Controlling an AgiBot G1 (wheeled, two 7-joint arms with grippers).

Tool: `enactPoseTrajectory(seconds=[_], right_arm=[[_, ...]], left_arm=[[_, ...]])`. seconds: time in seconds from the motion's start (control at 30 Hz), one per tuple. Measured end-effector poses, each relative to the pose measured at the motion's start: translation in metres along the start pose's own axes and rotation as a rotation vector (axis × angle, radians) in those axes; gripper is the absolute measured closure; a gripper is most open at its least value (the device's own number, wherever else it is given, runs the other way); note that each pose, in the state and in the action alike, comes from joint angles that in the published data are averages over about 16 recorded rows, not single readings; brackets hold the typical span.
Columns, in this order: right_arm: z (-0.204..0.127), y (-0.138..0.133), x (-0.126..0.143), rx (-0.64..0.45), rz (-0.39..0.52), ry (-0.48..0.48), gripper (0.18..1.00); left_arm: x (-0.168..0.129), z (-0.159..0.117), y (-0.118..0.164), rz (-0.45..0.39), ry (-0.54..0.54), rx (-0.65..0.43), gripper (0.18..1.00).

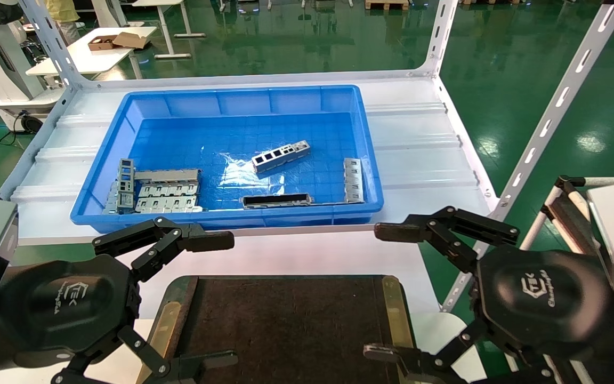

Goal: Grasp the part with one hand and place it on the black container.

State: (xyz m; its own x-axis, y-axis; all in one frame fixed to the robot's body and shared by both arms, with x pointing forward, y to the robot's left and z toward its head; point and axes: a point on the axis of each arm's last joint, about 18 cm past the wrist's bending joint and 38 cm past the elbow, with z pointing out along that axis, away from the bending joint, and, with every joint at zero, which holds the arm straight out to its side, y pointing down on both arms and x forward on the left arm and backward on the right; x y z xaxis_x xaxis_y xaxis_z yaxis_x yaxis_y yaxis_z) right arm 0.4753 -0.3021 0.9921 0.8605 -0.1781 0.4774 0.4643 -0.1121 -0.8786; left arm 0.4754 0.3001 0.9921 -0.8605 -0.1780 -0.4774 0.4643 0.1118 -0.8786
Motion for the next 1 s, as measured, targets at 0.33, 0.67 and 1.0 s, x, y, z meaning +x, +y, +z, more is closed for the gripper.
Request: enactPoseTrajectory(seconds=[0.33, 0.67, 1.0], right_arm=[[0.0, 0.0, 0.0, 0.0, 0.0, 0.0, 0.178], [0.0, 0.0, 0.0, 0.0, 0.0, 0.0, 0.178], [0.0, 0.0, 0.0001, 0.0, 0.0, 0.0, 0.178]], left_arm=[[0.0, 0.0, 0.0, 0.0, 0.0, 0.0, 0.184], [0.0, 0.0, 0.0001, 0.0, 0.0, -0.001, 0.184], [-0.0082, 0.0037, 0.0023, 0.015, -0.016, -0.019, 0.184]])
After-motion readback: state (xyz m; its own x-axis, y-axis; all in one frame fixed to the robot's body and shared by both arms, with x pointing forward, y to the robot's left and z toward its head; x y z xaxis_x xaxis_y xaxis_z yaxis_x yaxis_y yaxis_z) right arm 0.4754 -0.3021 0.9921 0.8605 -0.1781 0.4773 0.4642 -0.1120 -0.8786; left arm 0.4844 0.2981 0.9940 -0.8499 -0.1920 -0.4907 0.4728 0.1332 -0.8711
